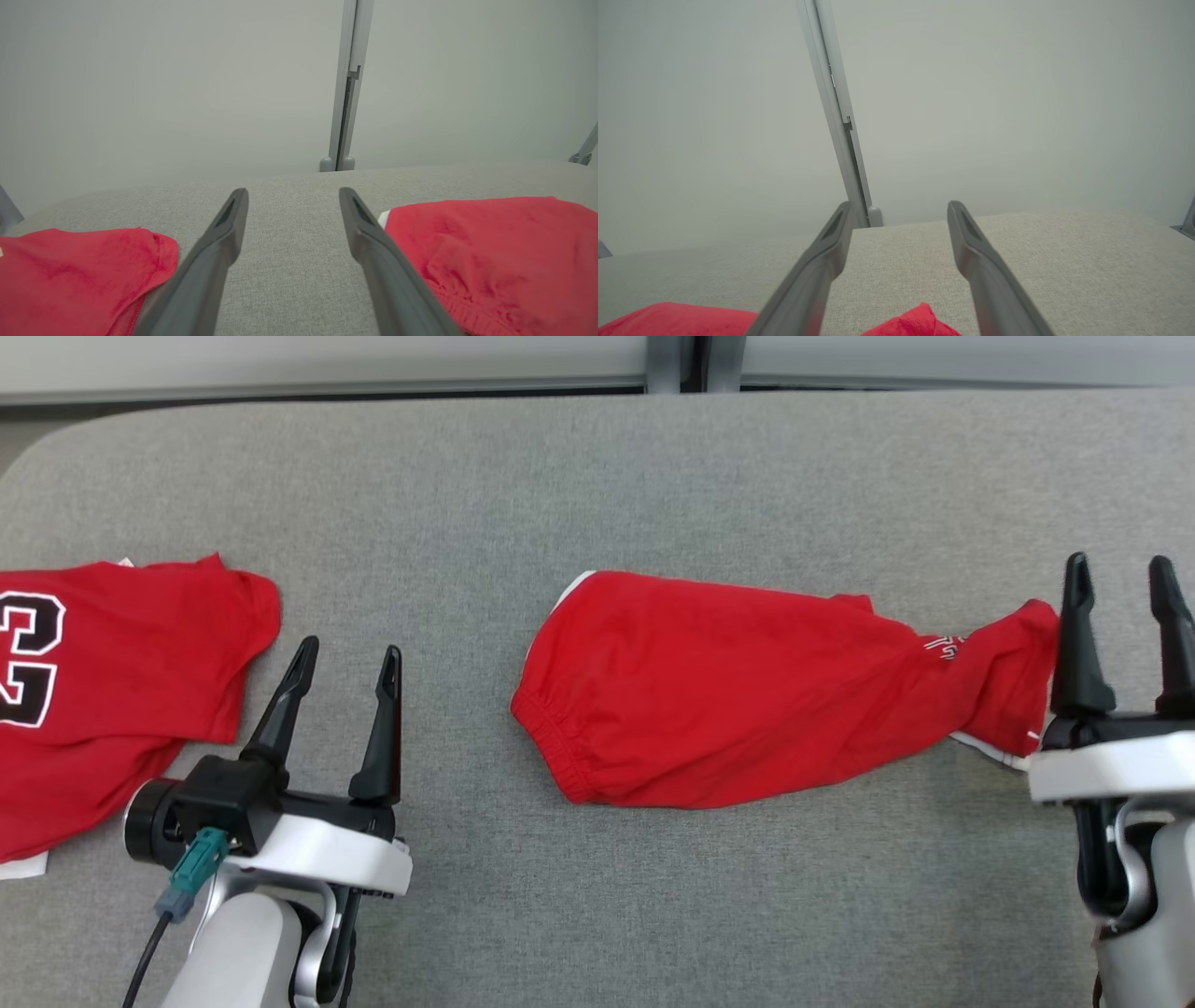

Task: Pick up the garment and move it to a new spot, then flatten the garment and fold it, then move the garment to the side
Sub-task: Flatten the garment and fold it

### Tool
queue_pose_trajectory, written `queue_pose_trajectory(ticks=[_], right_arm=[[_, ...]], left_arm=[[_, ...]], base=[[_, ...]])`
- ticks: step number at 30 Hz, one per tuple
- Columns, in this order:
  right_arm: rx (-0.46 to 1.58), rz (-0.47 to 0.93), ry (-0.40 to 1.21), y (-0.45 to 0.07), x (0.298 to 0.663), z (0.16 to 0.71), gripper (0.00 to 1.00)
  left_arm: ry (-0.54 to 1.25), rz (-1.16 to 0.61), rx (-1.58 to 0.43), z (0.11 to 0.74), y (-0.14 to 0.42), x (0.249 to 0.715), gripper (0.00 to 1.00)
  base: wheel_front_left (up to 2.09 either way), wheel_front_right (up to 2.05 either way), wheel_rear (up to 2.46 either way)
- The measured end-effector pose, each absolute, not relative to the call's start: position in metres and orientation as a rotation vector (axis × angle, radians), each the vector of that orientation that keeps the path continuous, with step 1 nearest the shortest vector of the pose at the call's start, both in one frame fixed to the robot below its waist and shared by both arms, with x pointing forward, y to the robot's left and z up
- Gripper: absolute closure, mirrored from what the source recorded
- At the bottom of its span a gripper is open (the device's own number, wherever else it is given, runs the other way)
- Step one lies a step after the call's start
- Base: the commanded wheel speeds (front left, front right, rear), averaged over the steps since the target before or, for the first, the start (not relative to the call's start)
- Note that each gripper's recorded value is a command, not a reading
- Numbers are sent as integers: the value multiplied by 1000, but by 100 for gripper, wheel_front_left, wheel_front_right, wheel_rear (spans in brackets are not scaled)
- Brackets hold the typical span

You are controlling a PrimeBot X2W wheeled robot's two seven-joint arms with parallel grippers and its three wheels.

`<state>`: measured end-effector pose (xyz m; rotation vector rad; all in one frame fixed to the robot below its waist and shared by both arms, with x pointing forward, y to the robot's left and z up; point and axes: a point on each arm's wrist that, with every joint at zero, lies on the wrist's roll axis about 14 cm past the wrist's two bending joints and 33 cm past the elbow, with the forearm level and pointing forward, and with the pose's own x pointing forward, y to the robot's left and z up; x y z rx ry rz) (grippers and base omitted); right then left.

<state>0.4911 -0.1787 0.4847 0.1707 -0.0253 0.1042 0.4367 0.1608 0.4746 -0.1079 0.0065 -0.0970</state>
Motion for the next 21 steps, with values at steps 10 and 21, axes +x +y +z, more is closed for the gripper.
queue_pose_trajectory(ticks=[10, 21], right_arm=[[116, 220, -27, -147, 434, 512, 0], [136, 221, 2, -142, 406, 518, 0]], left_arm=[[-9, -99, -94, 485, 162, 410, 0], [8, -115, -86, 485, 156, 393, 0]], base=[[0, 0, 0], [0, 0, 0]])
